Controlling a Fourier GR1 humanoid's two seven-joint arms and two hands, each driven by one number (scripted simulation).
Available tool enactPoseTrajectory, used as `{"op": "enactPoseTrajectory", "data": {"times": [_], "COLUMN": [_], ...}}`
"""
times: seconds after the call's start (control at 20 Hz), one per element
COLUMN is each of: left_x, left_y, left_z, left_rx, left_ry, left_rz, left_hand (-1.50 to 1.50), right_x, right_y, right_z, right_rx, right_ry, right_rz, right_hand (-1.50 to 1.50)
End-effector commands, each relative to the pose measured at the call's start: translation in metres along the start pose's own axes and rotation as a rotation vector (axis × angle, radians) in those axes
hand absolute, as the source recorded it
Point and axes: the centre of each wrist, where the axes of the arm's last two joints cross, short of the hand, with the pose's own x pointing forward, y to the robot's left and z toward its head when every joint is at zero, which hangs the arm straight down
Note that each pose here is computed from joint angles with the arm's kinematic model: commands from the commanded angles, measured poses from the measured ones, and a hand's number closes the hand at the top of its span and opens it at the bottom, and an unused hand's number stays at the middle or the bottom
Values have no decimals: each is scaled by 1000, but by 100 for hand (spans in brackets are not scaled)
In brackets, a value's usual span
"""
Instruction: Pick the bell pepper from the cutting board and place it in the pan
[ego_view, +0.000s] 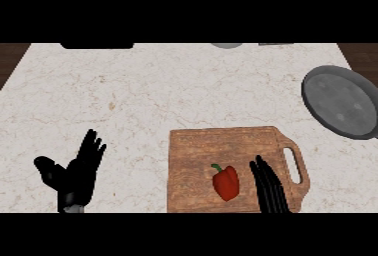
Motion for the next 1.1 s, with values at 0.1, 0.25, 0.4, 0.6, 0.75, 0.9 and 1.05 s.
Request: {"op": "enactPoseTrajectory", "data": {"times": [0.1,0.25,0.4,0.6,0.75,0.9,1.05], "left_x": [-4,1,2,-15,6,0,-6], "left_y": [-12,-15,-17,-10,-4,6,-18], "left_z": [-6,-8,-1,0,-17,-4,-3], "left_rx": [-22,-18,-30,-26,-26,-21,-54], "left_ry": [1,0,2,34,18,30,8], "left_rz": [-16,-10,-3,-18,-8,-3,-6], "left_hand": [0,0,0,0,0,0,0], "right_x": [20,13,36,68,72,56,56], "right_y": [-3,6,0,5,17,24,27], "right_z": [-32,-38,-55,-96,-120,-127,-118], "right_rx": [163,314,396,447,475,585,725], "right_ry": [147,249,276,277,292,378,412], "right_rz": [250,430,543,560,620,656,659], "right_hand": [-150,-150,-150,-150,-150,-150,-150]}}
